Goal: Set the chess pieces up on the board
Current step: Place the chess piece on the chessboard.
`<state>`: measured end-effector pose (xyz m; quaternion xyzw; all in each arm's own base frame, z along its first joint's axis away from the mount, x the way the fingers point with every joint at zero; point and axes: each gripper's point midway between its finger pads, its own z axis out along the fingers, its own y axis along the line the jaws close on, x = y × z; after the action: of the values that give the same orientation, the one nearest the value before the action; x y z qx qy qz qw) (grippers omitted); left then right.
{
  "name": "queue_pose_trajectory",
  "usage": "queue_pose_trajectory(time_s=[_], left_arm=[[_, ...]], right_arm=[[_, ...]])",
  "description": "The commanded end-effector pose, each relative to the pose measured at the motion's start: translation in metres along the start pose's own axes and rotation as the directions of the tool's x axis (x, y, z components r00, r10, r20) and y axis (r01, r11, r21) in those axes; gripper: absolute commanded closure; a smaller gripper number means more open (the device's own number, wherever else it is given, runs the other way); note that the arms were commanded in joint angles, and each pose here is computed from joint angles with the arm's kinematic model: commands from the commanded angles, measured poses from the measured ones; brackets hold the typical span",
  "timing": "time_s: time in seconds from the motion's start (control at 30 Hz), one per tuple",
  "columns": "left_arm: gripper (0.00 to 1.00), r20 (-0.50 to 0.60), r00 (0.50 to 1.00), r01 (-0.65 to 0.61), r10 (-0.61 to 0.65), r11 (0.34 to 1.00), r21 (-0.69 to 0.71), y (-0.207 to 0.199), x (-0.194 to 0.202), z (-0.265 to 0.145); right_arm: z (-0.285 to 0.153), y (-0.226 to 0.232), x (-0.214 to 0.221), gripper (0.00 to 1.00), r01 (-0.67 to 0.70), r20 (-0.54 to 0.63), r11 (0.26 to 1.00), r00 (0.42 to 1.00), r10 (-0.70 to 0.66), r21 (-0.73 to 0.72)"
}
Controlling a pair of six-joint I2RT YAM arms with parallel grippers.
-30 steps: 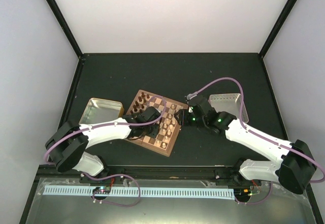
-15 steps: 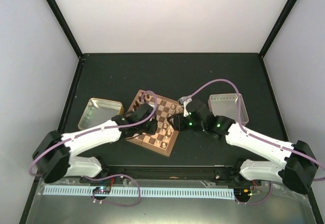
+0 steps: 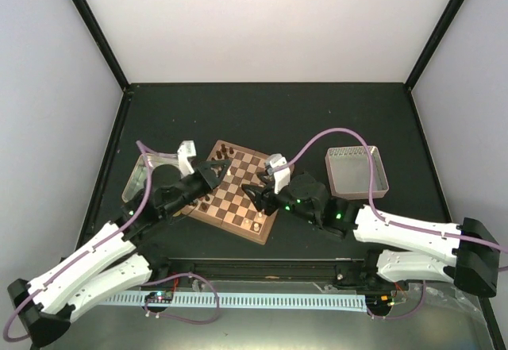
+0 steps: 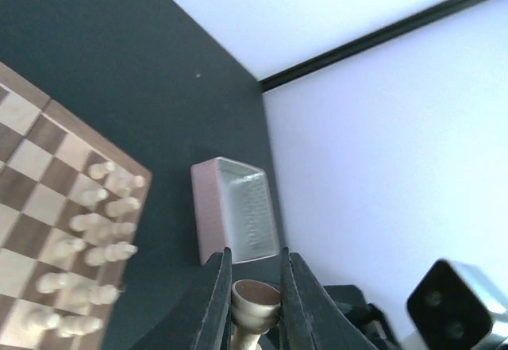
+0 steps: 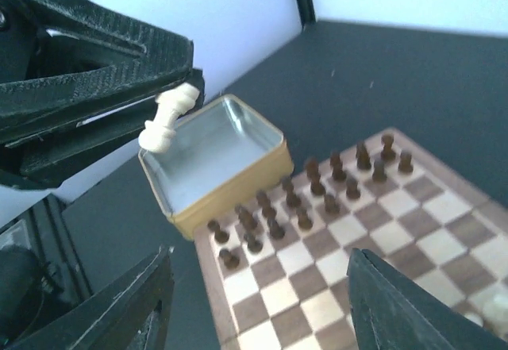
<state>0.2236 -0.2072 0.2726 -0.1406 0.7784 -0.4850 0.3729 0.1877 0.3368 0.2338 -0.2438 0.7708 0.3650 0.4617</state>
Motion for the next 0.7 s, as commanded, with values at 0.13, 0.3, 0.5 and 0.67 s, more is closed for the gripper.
queue_pose_trajectory(time_s=[0.13, 0.3, 0.5, 0.67], left_arm=[[0.98, 0.036, 0.927, 0.363, -0.372, 0.92, 0.147, -0.032, -0.025, -0.031], [0.98, -0.002, 0.903, 0.422, -0.429, 0.888, 0.181, -0.043, -0.026, -0.032], [0.99, -0.064, 0.889, 0.456, -0.453, 0.868, 0.195, -0.052, -0.02, -0.03], [0.98, -0.115, 0.876, 0.483, -0.469, 0.853, 0.198, -0.056, -0.014, -0.031]], right_arm=[[-0.014, 0.028, -0.08, 0.39, 0.18, 0.367, 0.977, 0.906, -0.209, 0.112], [-0.014, 0.057, -0.095, 0.41, 0.25, 0.443, 0.964, 0.857, -0.264, 0.091], [-0.004, 0.067, -0.1, 0.46, 0.245, 0.464, 0.967, 0.85, -0.25, 0.074], [0.009, 0.061, -0.097, 0.68, 0.199, 0.466, 0.974, 0.855, -0.228, 0.111]])
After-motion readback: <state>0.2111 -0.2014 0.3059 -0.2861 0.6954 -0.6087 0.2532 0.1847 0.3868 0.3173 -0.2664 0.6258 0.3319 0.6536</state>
